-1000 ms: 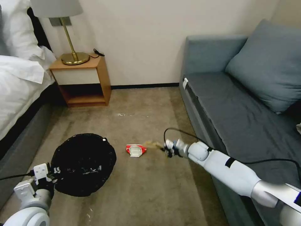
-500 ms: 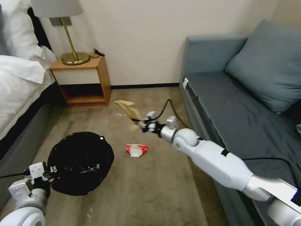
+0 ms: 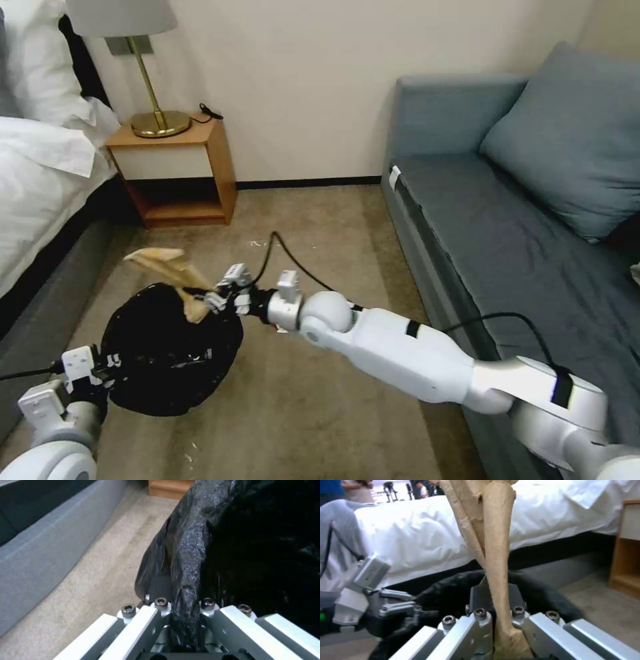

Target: Pick up the trash bin, then pick up the garbage on the floor and place it into the trash bin.

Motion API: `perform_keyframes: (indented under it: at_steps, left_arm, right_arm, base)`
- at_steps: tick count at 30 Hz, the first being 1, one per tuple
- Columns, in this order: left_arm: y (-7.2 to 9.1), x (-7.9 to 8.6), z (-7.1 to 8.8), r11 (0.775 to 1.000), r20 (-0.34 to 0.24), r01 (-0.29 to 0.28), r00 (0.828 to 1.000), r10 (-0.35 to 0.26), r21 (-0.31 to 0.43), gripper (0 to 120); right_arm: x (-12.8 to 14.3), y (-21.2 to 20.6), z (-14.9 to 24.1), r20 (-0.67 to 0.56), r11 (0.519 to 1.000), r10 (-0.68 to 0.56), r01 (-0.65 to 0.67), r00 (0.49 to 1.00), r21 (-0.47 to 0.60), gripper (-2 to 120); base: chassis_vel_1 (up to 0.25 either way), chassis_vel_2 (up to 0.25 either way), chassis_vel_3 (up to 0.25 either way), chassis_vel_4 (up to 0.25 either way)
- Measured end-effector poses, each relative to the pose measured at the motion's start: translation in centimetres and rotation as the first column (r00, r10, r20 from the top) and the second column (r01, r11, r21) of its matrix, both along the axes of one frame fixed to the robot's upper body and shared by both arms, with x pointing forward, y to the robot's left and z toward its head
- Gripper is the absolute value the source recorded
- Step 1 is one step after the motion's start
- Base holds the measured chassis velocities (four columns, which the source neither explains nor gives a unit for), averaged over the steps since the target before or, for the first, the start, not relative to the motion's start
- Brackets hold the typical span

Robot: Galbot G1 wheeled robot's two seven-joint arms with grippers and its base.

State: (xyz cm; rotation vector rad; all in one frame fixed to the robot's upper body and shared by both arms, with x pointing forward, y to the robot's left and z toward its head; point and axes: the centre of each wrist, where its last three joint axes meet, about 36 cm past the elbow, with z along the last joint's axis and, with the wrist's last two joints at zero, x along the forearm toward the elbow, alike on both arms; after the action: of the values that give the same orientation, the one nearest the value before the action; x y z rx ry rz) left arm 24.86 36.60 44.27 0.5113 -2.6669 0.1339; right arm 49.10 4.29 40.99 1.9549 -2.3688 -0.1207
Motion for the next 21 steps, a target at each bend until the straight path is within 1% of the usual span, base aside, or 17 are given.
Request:
perform_keyframes:
  at_steps: [1, 3, 9, 17, 18, 19, 21]
  left_arm:
    - [0.0, 0.0, 0.0, 1.0, 0.0, 0.0, 1.0, 0.0, 0.0, 3]
    - [-0.2, 0.0, 0.2, 1.0, 0.005, 0.002, 1.0, -0.002, -0.001, 3]
    - [-0.3, -0.1, 0.5, 1.0, 0.012, 0.004, 1.0, -0.004, 0.001, 3]
    - [-0.3, -0.2, 0.5, 1.0, 0.01, 0.005, 1.0, -0.005, 0.004, 3]
    - [-0.3, -0.1, 0.6, 1.0, 0.01, 0.006, 1.0, -0.006, 0.004, 3]
    - [-0.3, -0.1, 0.6, 1.0, 0.01, 0.006, 1.0, -0.006, 0.004, 3]
    - [-0.3, -0.1, 0.6, 1.0, 0.01, 0.007, 1.0, -0.007, 0.005, 3]
  right_arm:
    - [0.0, 0.0, 0.0, 0.0, 1.0, 0.0, 0.0, 1.0, 0.0, 0]
    - [-1.1, 1.4, -1.0, -0.004, 1.0, 0.022, -0.022, 1.0, -0.019, 0]
    - [-2.1, 2.4, -3.5, 0.0, 0.997, 0.038, -0.038, 0.999, -0.068, 0]
    - [-1.9, 1.7, -4.9, 0.027, 0.996, 0.028, -0.026, 0.999, -0.09, 1]
    - [-1.8, 1.5, -5.0, 0.035, 0.996, 0.026, -0.022, 0.999, -0.091, 4]
    - [-1.8, 1.5, -5.0, 0.035, 0.996, 0.026, -0.022, 0.999, -0.091, 4]
    - [-1.6, 0.9, -5.2, 0.056, 0.996, 0.019, -0.014, 0.998, -0.086, 14]
  base:
    - [0.0, 0.0, 0.0, 0.0]
    - [0.0, 0.0, 0.0, 0.0]
    - [0.0, 0.0, 0.0, 0.0]
    - [0.0, 0.0, 0.0, 0.0]
    - [0.0, 0.0, 0.0, 0.0]
    - [0.0, 0.0, 0.0, 0.0]
    - [0.0, 0.0, 0.0, 0.0]
